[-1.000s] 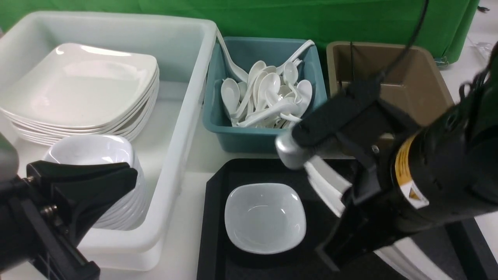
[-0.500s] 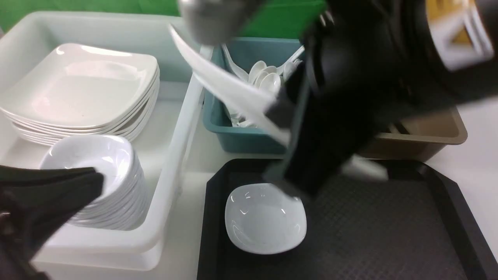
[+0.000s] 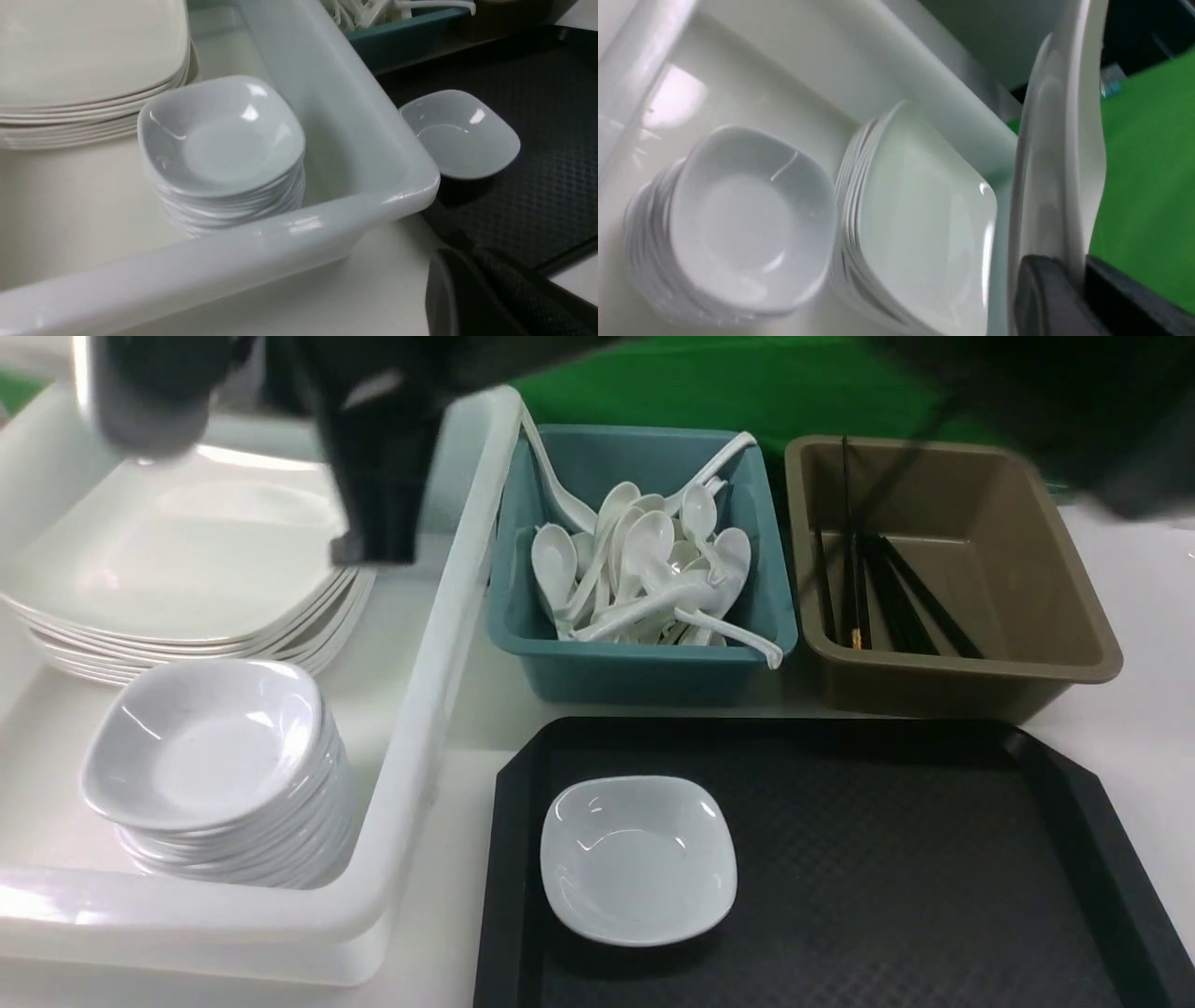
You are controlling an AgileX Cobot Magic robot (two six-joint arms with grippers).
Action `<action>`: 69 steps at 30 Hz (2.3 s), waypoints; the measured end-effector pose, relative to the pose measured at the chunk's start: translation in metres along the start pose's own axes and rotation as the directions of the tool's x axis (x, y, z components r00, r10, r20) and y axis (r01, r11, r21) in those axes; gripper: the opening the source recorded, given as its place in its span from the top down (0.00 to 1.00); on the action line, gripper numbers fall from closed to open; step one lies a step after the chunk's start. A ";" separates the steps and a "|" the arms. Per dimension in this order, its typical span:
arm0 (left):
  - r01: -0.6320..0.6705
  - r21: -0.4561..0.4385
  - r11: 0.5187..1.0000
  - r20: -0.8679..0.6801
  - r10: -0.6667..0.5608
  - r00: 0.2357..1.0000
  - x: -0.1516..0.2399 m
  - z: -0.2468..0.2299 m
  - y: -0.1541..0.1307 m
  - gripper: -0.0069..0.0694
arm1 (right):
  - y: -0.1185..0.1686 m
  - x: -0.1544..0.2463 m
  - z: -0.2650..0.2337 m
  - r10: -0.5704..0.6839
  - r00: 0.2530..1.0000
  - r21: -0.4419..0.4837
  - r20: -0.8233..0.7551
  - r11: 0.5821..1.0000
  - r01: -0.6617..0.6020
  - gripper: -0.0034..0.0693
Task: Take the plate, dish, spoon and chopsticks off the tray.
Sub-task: Use the right arm to put the plate into the large storage box on the left, then use the left arm to grab a small plate from the dinner plate
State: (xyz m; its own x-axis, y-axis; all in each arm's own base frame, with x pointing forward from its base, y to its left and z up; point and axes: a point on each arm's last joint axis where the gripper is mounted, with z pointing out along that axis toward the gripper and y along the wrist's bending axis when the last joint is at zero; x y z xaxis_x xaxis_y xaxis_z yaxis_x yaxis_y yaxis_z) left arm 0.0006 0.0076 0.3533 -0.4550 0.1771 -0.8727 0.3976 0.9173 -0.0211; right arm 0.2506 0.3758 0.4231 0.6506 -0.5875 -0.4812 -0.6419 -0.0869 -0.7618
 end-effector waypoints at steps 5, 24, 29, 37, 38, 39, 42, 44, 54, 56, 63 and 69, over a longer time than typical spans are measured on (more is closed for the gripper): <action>0.020 0.002 1.000 0.011 -0.020 1.000 0.013 -0.013 0.002 0.89 | 0.010 0.029 0.068 0.001 1.000 -0.011 0.020 1.000 -0.001 0.86; 0.018 0.022 1.000 0.026 -0.019 0.999 0.013 -0.014 0.000 0.89 | 0.040 0.105 0.171 0.055 0.997 -0.008 -0.051 0.998 -0.056 0.86; 0.019 0.026 0.999 0.046 -0.020 0.999 0.011 -0.014 0.000 0.89 | 0.043 0.111 0.178 0.068 0.997 0.024 -0.048 0.997 -0.067 0.86; 0.022 0.084 0.996 0.040 -0.026 0.999 0.012 -0.015 -0.005 0.89 | 0.044 0.114 0.183 0.068 0.997 0.051 -0.046 0.997 -0.066 0.84; 0.020 0.093 0.996 0.039 -0.023 0.999 0.012 -0.015 -0.006 0.89 | 0.044 0.114 0.183 0.068 0.997 0.055 -0.044 0.996 -0.065 0.82; 0.018 0.097 0.995 0.039 -0.022 0.999 0.012 -0.015 -0.007 0.89 | 0.043 0.113 0.183 0.069 0.997 0.058 -0.043 0.996 -0.066 0.78; 0.018 0.100 0.995 0.040 -0.022 0.999 0.012 -0.015 -0.007 0.89 | 0.045 0.113 0.183 0.072 0.996 0.045 -0.045 0.997 -0.070 0.66; 0.017 0.102 0.995 0.040 -0.021 0.999 0.012 -0.015 -0.007 0.89 | 0.045 0.113 0.183 0.074 0.996 0.039 -0.046 0.997 -0.072 0.62; 0.000 0.102 0.995 0.042 -0.005 0.999 0.012 -0.015 -0.007 0.89 | 0.040 0.100 0.163 0.213 0.972 -0.042 -0.097 0.975 -0.218 0.55; -0.001 0.102 0.995 0.043 -0.004 0.999 0.012 -0.015 -0.007 0.89 | 0.032 0.091 0.142 0.254 0.955 -0.082 -0.154 0.960 -0.269 0.55; -0.063 0.095 0.993 -0.054 0.068 0.996 -0.004 0.009 -0.010 0.89 | -0.009 0.056 0.024 0.485 0.778 -0.034 -0.400 0.840 -0.541 0.70; -0.114 0.185 0.976 -0.282 0.163 0.945 -0.032 0.078 -0.023 0.89 | -0.044 0.038 -0.056 0.684 0.642 0.254 -0.345 0.727 -0.638 0.92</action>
State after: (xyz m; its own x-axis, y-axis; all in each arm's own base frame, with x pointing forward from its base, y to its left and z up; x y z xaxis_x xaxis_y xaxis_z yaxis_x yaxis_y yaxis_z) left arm 0.0680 -0.0474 0.3437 -0.5896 0.4178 -0.6912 0.5873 0.8093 -0.0118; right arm 0.2808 0.3123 0.4620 -0.1613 -0.7147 -0.6806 -0.7786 0.5159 -0.3572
